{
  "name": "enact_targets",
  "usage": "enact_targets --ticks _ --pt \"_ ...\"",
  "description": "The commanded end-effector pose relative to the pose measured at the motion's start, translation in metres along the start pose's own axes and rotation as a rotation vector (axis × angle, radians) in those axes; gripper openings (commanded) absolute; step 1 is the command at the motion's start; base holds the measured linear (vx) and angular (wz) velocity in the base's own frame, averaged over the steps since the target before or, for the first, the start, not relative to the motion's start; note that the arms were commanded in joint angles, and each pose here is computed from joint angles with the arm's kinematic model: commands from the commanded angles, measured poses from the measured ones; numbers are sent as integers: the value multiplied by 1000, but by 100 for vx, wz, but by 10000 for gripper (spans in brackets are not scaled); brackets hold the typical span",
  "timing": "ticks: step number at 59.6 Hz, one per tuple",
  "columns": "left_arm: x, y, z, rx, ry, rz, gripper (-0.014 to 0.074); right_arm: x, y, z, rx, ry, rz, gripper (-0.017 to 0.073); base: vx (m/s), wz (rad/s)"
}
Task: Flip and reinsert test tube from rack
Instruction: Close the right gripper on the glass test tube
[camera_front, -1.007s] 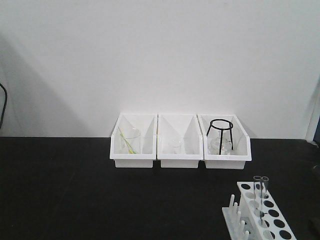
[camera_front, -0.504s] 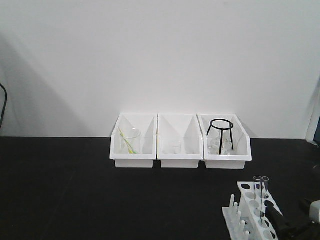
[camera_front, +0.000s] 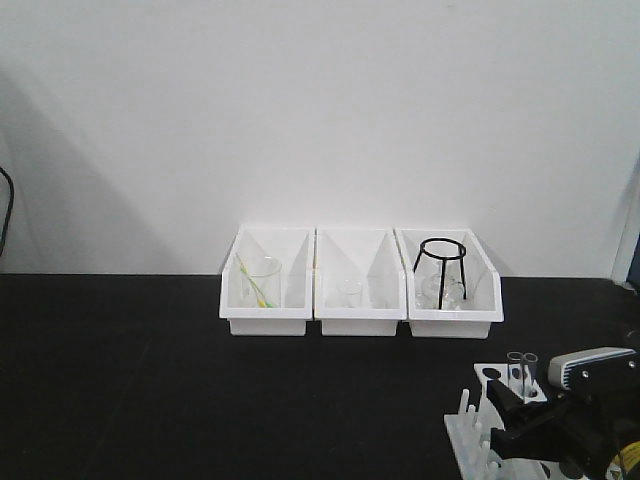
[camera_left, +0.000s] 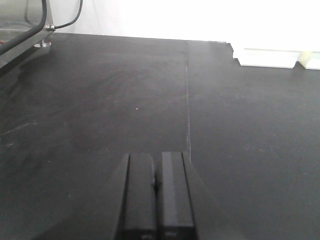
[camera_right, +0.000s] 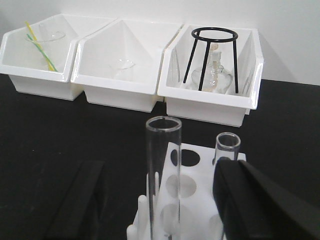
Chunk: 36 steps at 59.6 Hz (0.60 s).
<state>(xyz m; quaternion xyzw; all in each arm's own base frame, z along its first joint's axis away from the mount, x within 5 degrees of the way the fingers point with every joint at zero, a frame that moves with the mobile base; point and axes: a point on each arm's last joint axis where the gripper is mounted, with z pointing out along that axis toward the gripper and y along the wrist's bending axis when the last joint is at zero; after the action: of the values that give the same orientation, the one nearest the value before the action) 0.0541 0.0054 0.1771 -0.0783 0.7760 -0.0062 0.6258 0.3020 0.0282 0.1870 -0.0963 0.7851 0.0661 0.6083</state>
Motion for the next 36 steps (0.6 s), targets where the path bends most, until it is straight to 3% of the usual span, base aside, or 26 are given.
enact_targets --ticks 1,24,36 --pt "-8 -2 -1 23 -97 -2 -6 -22 -4 8 3 -124 -7 510 0 0" --pt "-8 -2 -1 23 -97 -2 -6 -11 -8 36 -1 -88 -1 422 0 0" --pt "-8 -2 -1 23 -97 -2 -6 -7 -9 38 -1 -76 1 272 0 0"
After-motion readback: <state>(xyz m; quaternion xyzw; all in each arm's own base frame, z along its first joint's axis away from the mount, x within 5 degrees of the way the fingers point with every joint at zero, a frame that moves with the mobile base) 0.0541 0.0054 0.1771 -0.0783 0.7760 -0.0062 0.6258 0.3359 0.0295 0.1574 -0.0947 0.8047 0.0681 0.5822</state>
